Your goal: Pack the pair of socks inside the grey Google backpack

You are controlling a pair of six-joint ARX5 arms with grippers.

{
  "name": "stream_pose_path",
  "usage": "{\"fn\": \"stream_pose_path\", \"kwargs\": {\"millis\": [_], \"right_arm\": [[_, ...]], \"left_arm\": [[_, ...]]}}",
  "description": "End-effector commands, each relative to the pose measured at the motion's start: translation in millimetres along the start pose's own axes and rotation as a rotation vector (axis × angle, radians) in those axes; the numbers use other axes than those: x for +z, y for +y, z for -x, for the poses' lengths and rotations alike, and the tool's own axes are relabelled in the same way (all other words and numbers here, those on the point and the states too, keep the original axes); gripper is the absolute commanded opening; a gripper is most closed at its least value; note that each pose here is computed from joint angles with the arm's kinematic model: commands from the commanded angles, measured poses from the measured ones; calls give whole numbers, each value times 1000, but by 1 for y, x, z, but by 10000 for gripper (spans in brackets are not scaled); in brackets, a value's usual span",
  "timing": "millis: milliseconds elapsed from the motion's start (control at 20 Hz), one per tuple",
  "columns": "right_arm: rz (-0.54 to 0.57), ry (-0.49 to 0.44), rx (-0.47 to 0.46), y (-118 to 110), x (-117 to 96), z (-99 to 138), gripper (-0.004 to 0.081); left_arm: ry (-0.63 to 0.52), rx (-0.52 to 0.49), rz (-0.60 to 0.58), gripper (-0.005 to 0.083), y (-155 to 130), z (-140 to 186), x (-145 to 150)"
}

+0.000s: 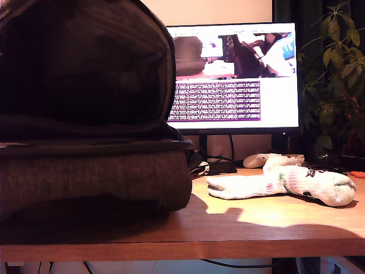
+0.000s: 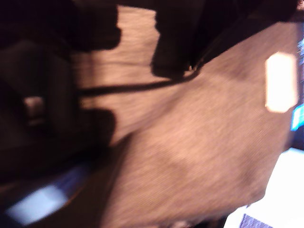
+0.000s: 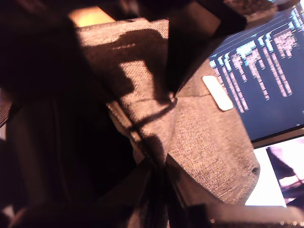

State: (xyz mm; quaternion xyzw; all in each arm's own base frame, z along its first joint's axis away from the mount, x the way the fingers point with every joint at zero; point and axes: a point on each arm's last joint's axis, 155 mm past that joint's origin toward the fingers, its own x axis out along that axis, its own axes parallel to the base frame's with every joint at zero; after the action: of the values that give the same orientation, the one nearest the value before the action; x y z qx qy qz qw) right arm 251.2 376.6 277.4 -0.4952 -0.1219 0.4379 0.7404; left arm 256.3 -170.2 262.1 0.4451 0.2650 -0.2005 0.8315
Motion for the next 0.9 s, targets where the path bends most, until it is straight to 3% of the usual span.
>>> {"fn": "stream_pose_path", "kwargs": {"millis": [0,50,100,250,300,400,600,850], "right_arm": [[-12,-66,-78,-30,24,7,-13],[-12,-65,-77,-32,25,8,-13],[-13,-65,-77,-34,26,8,-13],[-12,-71,-78,-34,29,9,-13],[-12,-56,-82,-35,26,9,-12],[-9,-24,-82,-34,20,9,37],[-2,16,-15,-17,10,8,350],[-12,52,39,-1,8,13,389]], "left_arm": [[18,23,24,599,7,-5,-3],[17,14,29,561,6,-5,-3],[19,8,31,468,6,-6,-4],[7,-41,6,27,-3,-6,-2],[2,-45,-11,-13,-4,-6,-1],[0,-44,-20,-24,-4,-6,-1],[0,-47,-42,-24,-4,-6,-1],[-4,-52,-60,-24,-5,-6,0]]}}
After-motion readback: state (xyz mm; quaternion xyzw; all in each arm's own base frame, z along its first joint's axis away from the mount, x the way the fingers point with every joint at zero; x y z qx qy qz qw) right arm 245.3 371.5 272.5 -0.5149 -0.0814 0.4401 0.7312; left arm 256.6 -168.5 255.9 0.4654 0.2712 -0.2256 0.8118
